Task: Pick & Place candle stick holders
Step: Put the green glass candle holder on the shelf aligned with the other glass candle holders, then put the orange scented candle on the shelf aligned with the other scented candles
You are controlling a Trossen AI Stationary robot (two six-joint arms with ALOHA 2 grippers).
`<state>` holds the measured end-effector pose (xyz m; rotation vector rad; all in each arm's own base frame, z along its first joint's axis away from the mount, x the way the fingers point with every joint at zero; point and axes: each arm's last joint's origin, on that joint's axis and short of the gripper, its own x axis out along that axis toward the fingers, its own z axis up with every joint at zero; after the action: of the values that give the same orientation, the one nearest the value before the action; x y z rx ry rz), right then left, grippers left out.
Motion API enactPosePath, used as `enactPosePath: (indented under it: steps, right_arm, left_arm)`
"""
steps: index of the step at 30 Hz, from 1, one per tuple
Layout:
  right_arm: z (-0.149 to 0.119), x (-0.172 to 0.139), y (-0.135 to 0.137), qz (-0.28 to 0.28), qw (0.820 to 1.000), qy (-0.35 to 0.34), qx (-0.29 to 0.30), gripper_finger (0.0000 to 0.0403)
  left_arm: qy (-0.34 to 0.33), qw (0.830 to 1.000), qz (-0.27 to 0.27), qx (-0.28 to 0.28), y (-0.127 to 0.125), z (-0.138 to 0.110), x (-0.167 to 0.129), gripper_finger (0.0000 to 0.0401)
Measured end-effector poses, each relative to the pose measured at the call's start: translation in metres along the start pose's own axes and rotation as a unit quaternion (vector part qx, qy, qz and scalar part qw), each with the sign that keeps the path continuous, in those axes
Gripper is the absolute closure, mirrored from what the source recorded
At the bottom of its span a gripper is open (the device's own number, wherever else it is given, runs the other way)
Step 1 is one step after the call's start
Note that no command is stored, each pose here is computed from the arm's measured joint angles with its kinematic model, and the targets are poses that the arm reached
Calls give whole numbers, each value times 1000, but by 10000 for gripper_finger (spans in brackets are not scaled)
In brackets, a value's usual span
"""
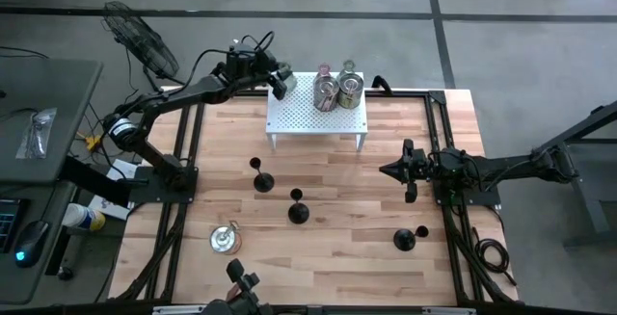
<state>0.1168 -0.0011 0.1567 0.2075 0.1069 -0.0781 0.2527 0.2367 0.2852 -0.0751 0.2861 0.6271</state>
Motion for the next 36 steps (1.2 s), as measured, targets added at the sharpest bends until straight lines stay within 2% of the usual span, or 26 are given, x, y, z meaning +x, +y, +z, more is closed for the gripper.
enactPosePath:
  steps: [18,29,36]
  right_arm:
    - [0,0,0,0,1000,0,0,398]
    - [0,0,0,0,1000,0,0,398]
    - [0,0,0,0,1000,0,0,398]
  left_arm:
    - [-7,1000,-26,1,-1,1,0,235]
    - [-11,1000,-26,1,-1,2,0,142]
    - [-12,1000,-26,1,-1,2,0,120]
